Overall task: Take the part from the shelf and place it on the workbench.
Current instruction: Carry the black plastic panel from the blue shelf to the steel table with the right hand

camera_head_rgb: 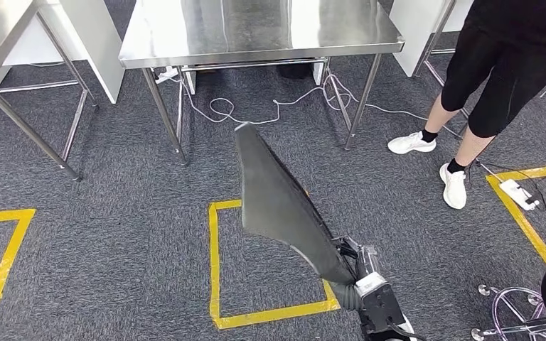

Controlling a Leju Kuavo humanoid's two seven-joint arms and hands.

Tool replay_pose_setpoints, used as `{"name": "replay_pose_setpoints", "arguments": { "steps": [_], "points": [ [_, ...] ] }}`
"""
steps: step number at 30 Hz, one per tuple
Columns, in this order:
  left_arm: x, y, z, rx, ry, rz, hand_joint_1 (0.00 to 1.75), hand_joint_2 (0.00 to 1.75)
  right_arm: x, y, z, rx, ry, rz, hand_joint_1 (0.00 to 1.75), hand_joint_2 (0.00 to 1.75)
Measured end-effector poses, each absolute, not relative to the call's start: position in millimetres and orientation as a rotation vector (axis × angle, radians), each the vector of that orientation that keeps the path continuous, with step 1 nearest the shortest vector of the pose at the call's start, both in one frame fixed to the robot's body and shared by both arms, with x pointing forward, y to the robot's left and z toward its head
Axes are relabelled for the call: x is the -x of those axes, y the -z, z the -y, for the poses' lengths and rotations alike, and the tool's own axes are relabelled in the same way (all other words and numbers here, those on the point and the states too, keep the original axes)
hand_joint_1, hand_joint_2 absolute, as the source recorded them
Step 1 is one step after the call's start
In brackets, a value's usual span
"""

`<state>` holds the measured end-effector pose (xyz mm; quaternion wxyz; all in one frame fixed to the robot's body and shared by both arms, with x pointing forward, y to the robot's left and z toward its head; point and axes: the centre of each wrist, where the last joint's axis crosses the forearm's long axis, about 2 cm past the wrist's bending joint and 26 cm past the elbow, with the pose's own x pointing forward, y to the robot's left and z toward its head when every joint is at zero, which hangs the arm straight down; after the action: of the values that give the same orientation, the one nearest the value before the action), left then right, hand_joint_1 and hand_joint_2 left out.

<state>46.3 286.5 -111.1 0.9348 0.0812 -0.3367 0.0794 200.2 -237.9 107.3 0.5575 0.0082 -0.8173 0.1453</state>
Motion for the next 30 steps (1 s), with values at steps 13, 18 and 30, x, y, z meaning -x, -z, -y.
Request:
{"name": "replay_pose_setpoints", "arguments": {
  "steps": [13, 18, 30],
  "points": [
    [-45.9, 111.1, -283.9, -0.162, -0.171, 0.682, 0.0, 1.75, -201.3, -105.7, 240.4, -0.015, -0.339, 1.918, 1.75, 1.75],
    [-44.9, 111.2, -283.7, -0.162, -0.172, 0.679, 0.0, 1.75, -201.3, -105.6, 240.7, -0.014, -0.338, 1.917, 1.75, 1.75],
    [-45.0, 111.2, -283.5, -0.162, -0.175, 0.678, 0.0, 1.75, -204.2, -107.0, 241.5, 0.002, -0.325, 1.941, 1.75, 1.75]
  ]
}}
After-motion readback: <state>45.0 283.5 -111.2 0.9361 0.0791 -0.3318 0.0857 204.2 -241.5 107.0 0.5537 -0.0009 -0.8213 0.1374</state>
